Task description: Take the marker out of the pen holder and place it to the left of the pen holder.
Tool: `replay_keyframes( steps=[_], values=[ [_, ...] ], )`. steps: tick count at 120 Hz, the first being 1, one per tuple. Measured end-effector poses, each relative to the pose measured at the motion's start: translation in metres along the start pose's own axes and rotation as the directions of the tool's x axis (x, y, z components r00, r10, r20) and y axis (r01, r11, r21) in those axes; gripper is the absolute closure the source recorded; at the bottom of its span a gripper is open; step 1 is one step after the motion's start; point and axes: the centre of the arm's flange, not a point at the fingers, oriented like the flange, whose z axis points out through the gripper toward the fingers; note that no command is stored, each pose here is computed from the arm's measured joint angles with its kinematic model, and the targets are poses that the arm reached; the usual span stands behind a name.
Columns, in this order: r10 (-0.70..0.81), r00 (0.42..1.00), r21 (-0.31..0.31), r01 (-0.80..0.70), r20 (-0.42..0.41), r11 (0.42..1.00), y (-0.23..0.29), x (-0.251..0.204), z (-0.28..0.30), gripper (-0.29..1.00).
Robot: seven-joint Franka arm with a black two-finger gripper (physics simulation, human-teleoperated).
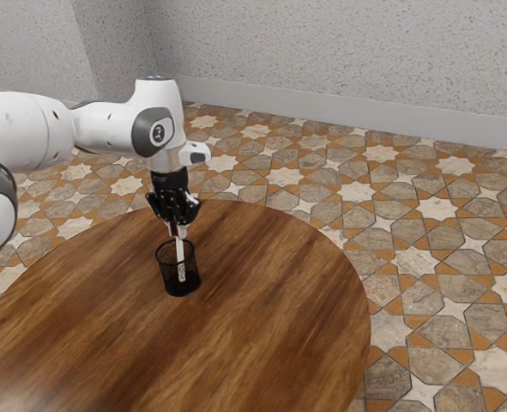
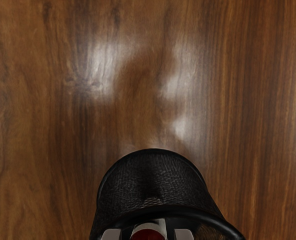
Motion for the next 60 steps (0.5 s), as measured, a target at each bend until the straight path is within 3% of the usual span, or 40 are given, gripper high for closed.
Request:
replay_keyframes(
  steps=[36,60],
  values=[
    [0.001,1.0,0.01,-0.001,-0.004,1.0,0.002,-0.003,-0.005,0.75],
    [0.012,0.999,0.016,-0.011,-0.053,1.0,0.013,-0.028,-0.047,0.77]
  ],
)
